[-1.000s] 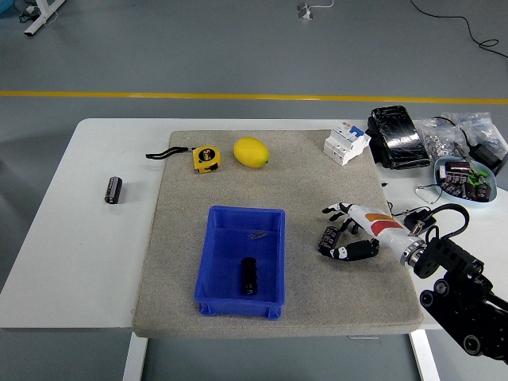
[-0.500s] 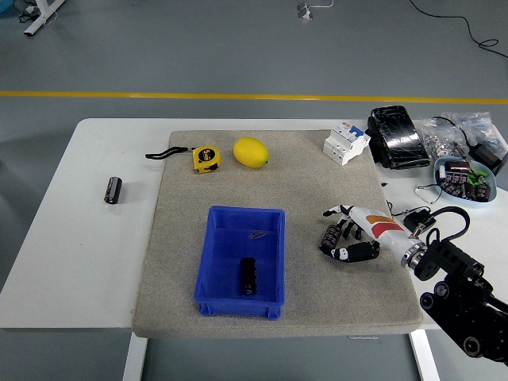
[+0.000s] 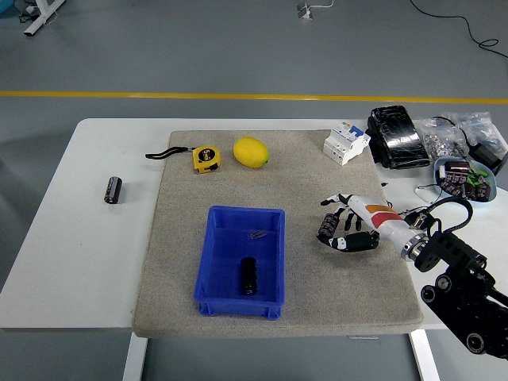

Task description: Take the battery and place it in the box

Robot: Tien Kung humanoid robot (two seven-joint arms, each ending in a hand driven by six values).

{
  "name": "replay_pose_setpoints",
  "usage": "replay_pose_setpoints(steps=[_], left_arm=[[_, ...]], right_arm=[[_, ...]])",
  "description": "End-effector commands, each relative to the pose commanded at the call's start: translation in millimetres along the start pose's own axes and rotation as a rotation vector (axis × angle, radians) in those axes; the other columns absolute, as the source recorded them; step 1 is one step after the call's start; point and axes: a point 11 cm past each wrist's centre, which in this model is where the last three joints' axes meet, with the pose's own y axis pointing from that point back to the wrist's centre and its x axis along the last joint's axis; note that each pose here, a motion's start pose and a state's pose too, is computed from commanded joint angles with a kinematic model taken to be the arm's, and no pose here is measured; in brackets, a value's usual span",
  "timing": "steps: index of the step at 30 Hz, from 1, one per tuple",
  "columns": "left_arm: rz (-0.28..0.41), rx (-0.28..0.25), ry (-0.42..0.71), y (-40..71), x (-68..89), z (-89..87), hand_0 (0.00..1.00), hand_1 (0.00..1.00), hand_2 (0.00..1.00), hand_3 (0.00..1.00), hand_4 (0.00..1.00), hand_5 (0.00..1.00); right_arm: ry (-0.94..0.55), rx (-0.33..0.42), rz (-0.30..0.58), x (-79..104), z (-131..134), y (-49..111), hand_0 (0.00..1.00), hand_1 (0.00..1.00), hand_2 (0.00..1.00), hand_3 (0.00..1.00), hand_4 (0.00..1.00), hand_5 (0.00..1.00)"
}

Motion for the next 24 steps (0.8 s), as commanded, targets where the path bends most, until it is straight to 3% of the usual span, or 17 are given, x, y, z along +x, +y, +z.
replay_pose_setpoints(steps=[11, 13, 14, 20, 21, 24], left_arm=[[0.007, -0.001, -0.003, -0.5, 4.0, 0.0, 0.739, 0.691, 0.734, 0.627, 0.656, 0.660], [0.010, -0.001, 0.000, -0.6, 4.9, -0.1, 0.739, 0.691, 0.734, 0.627, 0.656, 0.660], [0.011, -0.001, 0.002, -0.6, 5.2, 0.0, 0.738, 0.689, 0.734, 0.627, 0.656, 0.659], [0.016, -0.007, 0.006, -0.5, 6.9, 3.7, 0.738, 0.689, 0.734, 0.626, 0.659, 0.662], [0.016, -0.009, 0.006, -0.4, 7.1, 4.3, 0.738, 0.689, 0.734, 0.626, 0.659, 0.662], [0.018, -0.010, 0.011, -0.4, 7.4, 5.0, 0.738, 0.689, 0.734, 0.626, 0.659, 0.662]], right_arm=[[0.022, 0.255, 0.036, 11.4, -95, -9.5, 0.284, 0.350, 0.482, 0.794, 0.816, 0.238], [0.021, 0.291, 0.029, 8.2, -111, -9.6, 0.284, 0.350, 0.482, 0.794, 0.816, 0.238], [0.024, 0.305, 0.021, 5.8, -117, -9.7, 0.289, 0.365, 0.551, 0.819, 0.837, 0.247], [0.061, 0.368, -0.073, -14.2, -140, -10.4, 0.289, 0.365, 0.551, 0.819, 0.837, 0.247], [0.068, 0.378, -0.086, -17.1, -142, -10.3, 0.422, 0.570, 0.807, 0.876, 0.948, 0.303], [0.080, 0.390, -0.107, -21.9, -141, -9.6, 0.422, 0.570, 0.807, 0.876, 0.948, 0.303]])
